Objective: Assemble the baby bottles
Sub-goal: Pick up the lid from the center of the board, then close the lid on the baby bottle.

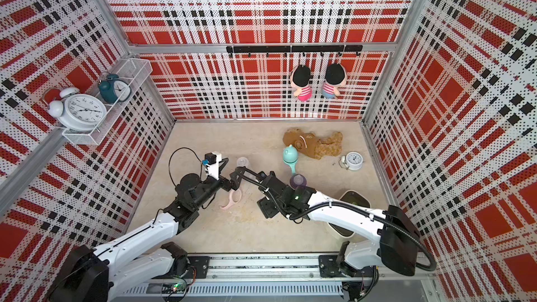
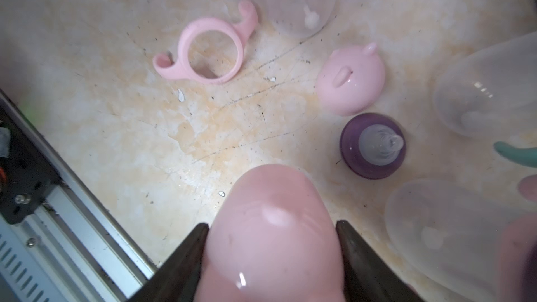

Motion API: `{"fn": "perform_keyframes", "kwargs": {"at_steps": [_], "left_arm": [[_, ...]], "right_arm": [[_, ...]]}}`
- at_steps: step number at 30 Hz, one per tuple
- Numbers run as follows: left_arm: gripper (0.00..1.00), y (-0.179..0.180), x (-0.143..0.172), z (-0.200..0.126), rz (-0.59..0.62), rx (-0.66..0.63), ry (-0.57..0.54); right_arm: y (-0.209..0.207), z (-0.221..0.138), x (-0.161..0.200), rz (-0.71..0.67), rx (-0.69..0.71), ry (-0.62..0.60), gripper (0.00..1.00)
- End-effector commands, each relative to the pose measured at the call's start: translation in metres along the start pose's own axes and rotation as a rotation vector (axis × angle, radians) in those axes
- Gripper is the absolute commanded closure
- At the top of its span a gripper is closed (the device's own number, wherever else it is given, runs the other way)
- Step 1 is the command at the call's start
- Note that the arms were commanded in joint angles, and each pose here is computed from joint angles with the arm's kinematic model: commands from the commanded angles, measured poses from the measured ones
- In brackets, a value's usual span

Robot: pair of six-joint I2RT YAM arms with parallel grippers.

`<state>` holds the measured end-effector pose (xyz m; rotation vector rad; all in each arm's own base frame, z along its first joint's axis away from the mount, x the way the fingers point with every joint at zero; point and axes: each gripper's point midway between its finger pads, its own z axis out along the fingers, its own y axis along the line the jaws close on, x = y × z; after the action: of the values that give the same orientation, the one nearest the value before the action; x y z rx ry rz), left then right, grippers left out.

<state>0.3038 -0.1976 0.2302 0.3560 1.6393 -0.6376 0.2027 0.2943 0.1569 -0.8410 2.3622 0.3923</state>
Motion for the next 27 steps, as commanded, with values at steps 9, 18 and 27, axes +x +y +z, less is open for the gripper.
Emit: {"fn": "perform_keyframes", "kwargs": {"at_steps": [9,18,27], "left_arm": [[0.02,-0.01,-0.003,0.01,0.026,0.028,-0.001],[0.02,-0.012,-0.003,0.015,0.027,0.033,0.006],[0.02,-0.013,-0.005,0.014,0.031,0.03,0.001]], "right_arm": [[-0.067,-0.092,-0.046,0.134,0.181,-0.099,0.29],[-0.128,-0.085,-0.037,0.253,0.279,-0.06,0.29],[-0.142,-0.053,-0.017,0.293,0.248,0.014,0.29]]}}
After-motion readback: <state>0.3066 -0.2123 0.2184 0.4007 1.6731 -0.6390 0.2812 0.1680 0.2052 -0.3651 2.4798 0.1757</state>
